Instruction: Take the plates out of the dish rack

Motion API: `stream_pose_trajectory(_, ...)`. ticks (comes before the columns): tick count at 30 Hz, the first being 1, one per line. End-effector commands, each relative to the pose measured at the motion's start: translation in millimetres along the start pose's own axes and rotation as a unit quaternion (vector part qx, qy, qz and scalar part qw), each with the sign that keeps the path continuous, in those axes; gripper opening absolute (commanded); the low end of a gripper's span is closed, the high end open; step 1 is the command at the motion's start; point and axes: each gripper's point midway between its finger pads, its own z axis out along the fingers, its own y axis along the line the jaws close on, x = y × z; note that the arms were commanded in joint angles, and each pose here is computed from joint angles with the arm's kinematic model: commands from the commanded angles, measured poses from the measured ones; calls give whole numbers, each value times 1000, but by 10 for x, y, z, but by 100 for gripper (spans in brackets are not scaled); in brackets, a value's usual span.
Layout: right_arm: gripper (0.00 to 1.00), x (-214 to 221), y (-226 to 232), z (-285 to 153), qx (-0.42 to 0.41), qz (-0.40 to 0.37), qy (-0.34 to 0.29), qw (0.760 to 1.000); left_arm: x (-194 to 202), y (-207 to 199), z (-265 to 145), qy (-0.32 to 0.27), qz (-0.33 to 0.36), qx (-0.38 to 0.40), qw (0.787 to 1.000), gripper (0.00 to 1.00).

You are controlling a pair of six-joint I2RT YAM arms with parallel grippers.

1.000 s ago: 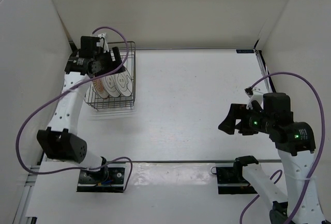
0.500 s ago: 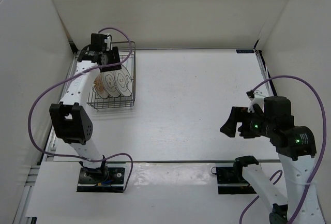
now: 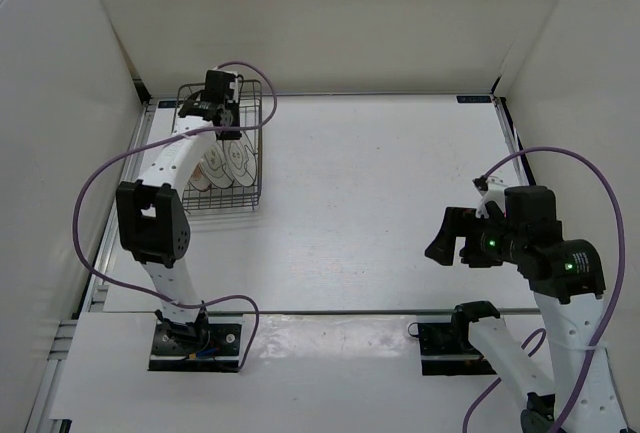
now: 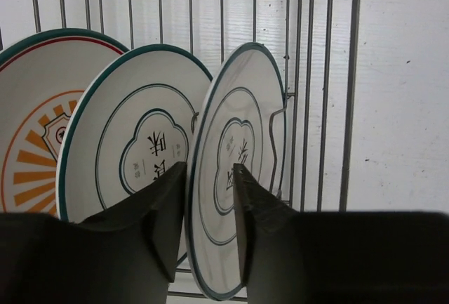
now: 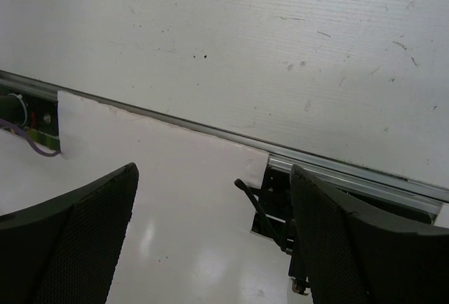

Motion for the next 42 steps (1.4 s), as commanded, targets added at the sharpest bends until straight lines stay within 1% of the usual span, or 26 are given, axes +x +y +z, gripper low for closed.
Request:
stream_pose_trajectory(1, 90, -26, -11, 33, 1, -5, 2, 1000, -185, 19, -92, -44, 16, -25, 999, 39)
stream_pose_trajectory(3, 90, -28, -15, 38, 2, -5, 3, 1000, -205, -5, -137, -53, 26, -30, 998, 35)
stream_pose_trajectory(5, 90, -28, -11, 48, 0, -5, 5, 1000, -268, -65, -154, -63, 36, -30, 997, 28)
stream_pose_trajectory(6, 90, -35, -8, 46, 0, -5, 4, 1000, -267, -71, -144, -61, 50, -34, 996, 28)
stream_pose_trajectory(9, 90, -29, -11, 52, 0, -4, 5, 1000, -285, -109, -142, -58, 67, -51, 995, 21)
stream_pose_trajectory(10, 90, -25, -11, 50, 0, -4, 5, 1000, -301, -106, -160, -59, 85, -55, 993, 18)
stream_pose_trajectory(11, 90, -21, -13, 57, -1, -5, 6, 1000, -336, -98, -211, -66, 87, -63, 992, 13)
stream_pose_trajectory(12, 90, -19, -9, 52, -2, -5, 4, 1000, -347, -97, -229, -69, 90, -65, 991, 11)
stream_pose_trajectory(17, 90, -17, -1, 46, -3, -5, 4, 1000, -527, -78, -487, -101, 86, -74, 988, 4)
stream_pose_trajectory(18, 90, -21, -3, 45, -3, -5, 4, 1000, -617, -132, -577, -116, 85, -69, 987, 4)
stream_pose_trajectory(21, 90, -11, 3, 36, -4, -5, 4, 1000, -796, -90, -835, -148, 85, -77, 982, 1)
stream_pose_trajectory(22, 90, -24, 1, 38, -4, -5, 1, 1000, -895, -115, -1004, -169, 87, -72, 979, 1)
stream_pose_trajectory(27, 90, -19, 6, 42, -5, -4, 4, 1000, -1184, -168, -1551, -232, 82, -61, 967, 0)
stream_pose_trajectory(28, 90, -19, 9, 45, -7, -7, 4, 1000, -1261, -174, -1768, -256, 78, -55, 962, 0)
stream_pose_trajectory(30, 90, -21, 19, 35, -8, -4, 3, 1000, -1335, -239, -1962, -282, 75, -53, 955, 0)
stream_pose_trajectory(31, 90, -30, 27, 26, -9, -4, 1, 1000, -1368, -241, -2157, -300, 74, -47, 950, 0)
stream_pose_trajectory(33, 90, -20, 31, 9, -9, -4, 1, 1000, -1399, -279, -2288, -316, 71, -41, 945, 0)
stream_pose_trajectory(34, 90, -29, 27, 3, -7, -4, -1, 1000, -1410, -328, -2499, -334, 69, -26, 940, 0)
stream_pose_trajectory(35, 90, -54, 38, -9, -9, -5, -7, 1000, -1392, -361, -2547, -337, 63, -19, 939, 0)
stream_pose_trajectory(36, 90, -12, 23, -22, -2, 3, 5, 1000, -1350, -442, -2666, -342, 66, 7, 937, 0)
stream_pose_trajectory(37, 90, -19, 43, -70, -2, 7, 4, 1000, -1298, -481, -2719, -340, 40, 32, 939, 0)
stream_pose_trajectory(38, 90, -13, 57, -81, -3, 16, 6, 1000, -1258, -550, -2746, -337, 34, 55, 939, 0)
stream_pose_trajectory(39, 90, 5, 86, -100, -10, 16, 10, 1000, -1092, -789, -2683, -314, 29, 123, 941, 0)
stream_pose_trajectory(40, 90, 23, 107, -118, -14, 18, 12, 1000, -1034, -878, -2673, -306, 25, 149, 940, 0)
stream_pose_trajectory(41, 90, 23, 118, -126, -16, 22, 10, 1000, -923, -984, -2609, -287, 4, 176, 942, 0)
stream_pose_trajectory(42, 90, 45, 144, -151, -23, 20, 5, 1000, -847, -1225, -2634, -274, 12, 238, 932, 0)
